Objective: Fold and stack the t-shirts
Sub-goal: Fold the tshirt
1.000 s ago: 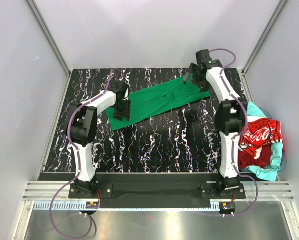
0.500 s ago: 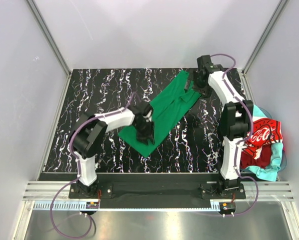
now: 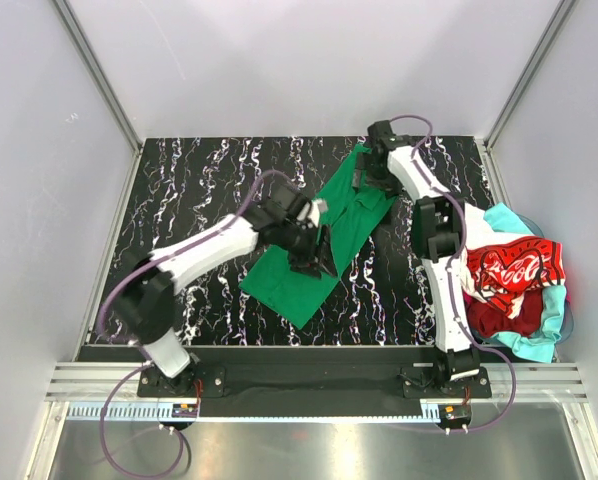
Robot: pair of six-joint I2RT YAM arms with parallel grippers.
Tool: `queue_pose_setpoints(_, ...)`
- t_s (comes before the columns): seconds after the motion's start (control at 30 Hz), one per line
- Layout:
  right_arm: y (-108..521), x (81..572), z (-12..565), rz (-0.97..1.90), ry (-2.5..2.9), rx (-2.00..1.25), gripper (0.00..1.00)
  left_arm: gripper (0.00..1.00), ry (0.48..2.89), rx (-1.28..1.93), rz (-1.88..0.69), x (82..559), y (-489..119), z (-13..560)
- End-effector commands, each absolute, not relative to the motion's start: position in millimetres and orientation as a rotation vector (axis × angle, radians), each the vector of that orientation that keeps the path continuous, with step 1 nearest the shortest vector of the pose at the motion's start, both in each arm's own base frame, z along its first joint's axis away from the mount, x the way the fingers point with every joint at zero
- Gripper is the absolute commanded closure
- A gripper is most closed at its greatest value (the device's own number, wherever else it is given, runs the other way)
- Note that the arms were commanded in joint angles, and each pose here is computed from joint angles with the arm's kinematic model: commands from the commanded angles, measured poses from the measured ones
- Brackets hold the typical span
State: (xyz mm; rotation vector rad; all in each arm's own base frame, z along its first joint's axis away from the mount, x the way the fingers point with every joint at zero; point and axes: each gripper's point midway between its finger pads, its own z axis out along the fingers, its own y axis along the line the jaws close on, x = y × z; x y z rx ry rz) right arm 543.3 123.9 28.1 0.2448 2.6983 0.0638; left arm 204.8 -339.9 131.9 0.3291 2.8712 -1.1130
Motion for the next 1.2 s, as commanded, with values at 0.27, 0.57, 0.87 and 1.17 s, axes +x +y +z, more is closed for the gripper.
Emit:
queue_pose_setpoints(0.27, 261.1, 581.5, 19.1, 0.244, 2.488, -0.244, 0.01, 0.44, 2.591, 0.109, -0.854, 267.2, -252.9, 177.3)
queue_pose_setpoints(0.57, 260.0, 581.1, 163.2, 0.301, 2.288, -0.121, 0.0, 0.46, 2.752, 0.166, -0.69, 252.9, -236.5, 94.0)
queue_pose_setpoints(0.87, 221.7, 500.1, 199.6, 0.288, 2.457, -0.057, 0.0, 0.47, 3.045, 0.11, -0.6, 210.7, -244.7, 11.8)
queue_pose_setpoints(1.17, 176.9, 447.1, 180.9, 0.447, 2.565, 0.095, 0.0, 0.48, 3.063, 0.03, -0.89, 201.5, -310.0, 11.7)
